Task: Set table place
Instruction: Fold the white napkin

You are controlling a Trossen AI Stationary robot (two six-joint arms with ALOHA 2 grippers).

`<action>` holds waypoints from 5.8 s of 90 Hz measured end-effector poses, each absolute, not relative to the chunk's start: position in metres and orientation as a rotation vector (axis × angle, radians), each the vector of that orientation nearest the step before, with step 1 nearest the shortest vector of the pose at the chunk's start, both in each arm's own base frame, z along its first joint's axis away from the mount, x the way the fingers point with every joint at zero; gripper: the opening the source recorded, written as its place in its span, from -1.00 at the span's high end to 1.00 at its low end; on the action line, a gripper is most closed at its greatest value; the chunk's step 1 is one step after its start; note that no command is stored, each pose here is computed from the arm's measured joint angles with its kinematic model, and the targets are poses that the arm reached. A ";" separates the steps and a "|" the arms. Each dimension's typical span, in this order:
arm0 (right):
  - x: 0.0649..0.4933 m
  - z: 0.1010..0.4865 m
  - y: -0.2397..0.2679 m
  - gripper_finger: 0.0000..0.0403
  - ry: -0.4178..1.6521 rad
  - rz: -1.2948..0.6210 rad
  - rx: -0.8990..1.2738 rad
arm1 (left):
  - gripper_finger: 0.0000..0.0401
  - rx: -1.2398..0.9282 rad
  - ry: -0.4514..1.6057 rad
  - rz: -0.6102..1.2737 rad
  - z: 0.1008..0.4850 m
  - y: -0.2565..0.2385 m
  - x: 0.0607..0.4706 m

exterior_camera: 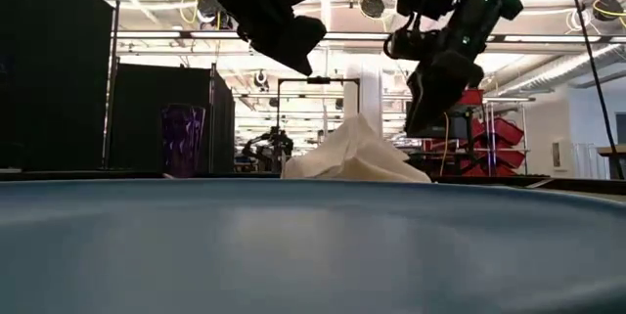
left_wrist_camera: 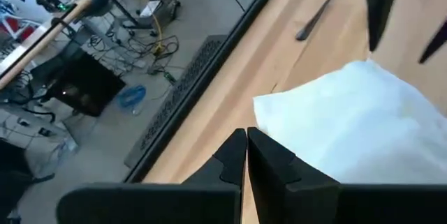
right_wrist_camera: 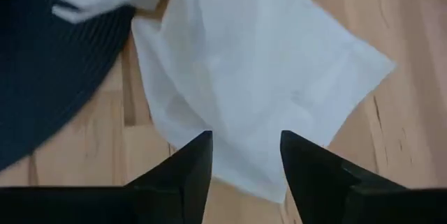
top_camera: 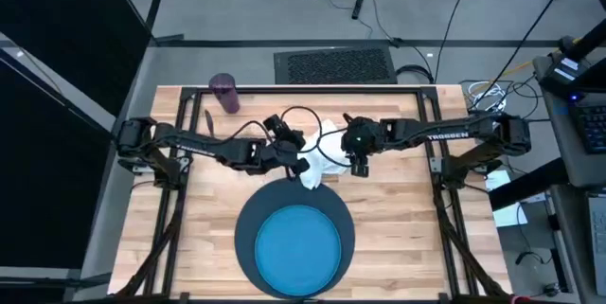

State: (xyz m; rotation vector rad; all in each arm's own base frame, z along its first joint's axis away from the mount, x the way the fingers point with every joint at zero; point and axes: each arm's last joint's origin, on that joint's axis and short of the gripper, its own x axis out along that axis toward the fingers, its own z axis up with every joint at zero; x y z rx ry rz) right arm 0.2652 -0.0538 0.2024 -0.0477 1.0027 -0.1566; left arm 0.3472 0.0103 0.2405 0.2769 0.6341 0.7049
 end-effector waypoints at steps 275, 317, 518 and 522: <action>0.280 0.285 -0.099 1.00 0.989 -0.506 -0.503 | 0.06 -0.023 0.422 0.436 0.195 0.026 0.397; 0.280 0.285 -0.102 1.00 0.962 -0.488 -0.445 | -0.15 -0.103 0.331 0.552 0.186 0.023 0.404; 0.289 0.290 -0.095 1.00 0.847 -0.470 -0.395 | -0.15 -0.245 0.544 0.610 0.146 0.027 0.410; 0.288 0.291 -0.097 1.00 0.842 -0.478 -0.392 | -0.15 -0.251 0.550 0.594 0.145 0.026 0.410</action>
